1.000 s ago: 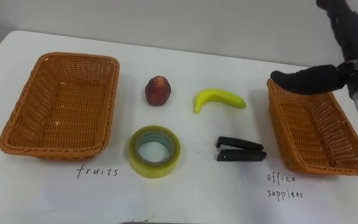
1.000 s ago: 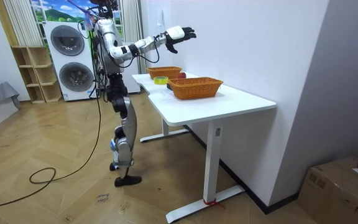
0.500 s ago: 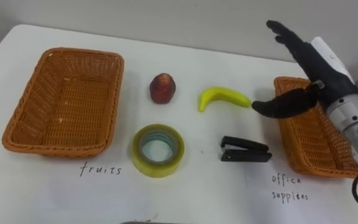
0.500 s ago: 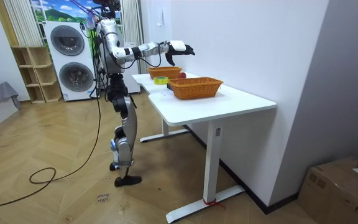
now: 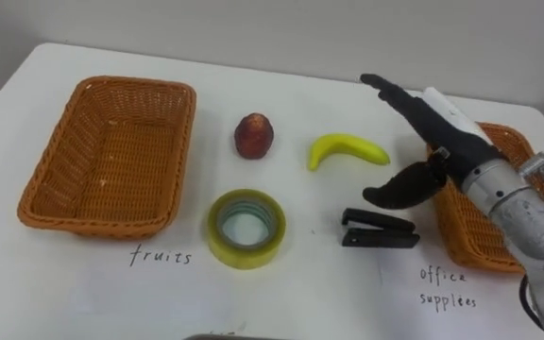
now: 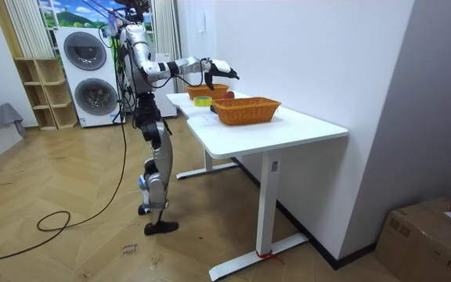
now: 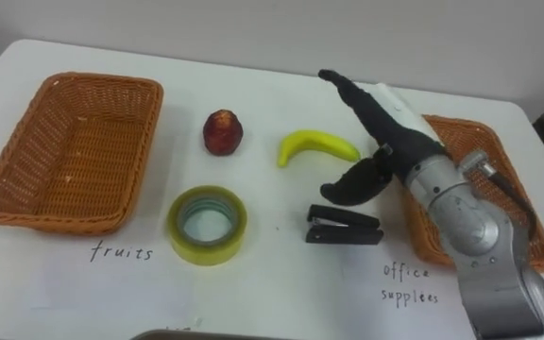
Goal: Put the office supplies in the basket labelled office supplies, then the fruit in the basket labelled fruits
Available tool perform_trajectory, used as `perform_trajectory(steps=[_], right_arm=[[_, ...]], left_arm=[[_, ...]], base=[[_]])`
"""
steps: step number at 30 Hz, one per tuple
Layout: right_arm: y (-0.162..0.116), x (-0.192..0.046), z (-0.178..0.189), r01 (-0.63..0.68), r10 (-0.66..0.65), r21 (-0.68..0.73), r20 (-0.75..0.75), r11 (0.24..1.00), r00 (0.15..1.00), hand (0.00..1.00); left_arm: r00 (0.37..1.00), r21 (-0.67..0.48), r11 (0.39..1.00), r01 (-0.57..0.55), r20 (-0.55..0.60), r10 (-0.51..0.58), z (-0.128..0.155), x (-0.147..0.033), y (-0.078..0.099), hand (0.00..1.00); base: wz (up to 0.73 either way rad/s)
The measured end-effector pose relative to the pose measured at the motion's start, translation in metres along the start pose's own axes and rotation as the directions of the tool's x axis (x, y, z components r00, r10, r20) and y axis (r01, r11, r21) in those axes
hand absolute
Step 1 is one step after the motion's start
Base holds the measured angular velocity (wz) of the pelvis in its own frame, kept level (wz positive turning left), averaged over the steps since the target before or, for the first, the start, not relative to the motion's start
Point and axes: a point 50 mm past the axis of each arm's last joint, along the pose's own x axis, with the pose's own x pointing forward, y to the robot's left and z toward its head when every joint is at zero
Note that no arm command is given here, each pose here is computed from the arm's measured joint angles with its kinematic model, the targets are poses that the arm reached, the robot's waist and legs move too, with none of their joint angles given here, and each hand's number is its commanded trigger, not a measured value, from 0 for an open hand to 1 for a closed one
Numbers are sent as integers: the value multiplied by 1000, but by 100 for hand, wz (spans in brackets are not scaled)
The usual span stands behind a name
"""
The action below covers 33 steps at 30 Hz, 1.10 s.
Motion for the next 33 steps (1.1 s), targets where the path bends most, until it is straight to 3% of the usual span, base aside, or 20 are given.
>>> perform_trajectory(steps=[16, 33], right_arm=[[7, 0, -8, -104, 105, 26, -37, 994, 994, 0], [29, -5, -46, -276, 287, 81, -218, 958, 933, 0]], left_arm=[[1000, -5, 1000, -6, 17, 6, 6, 1, 1, 0], [998, -11, 999, 30, 58, -29, 16, 2, 3, 0]], base=[[1], [0]])
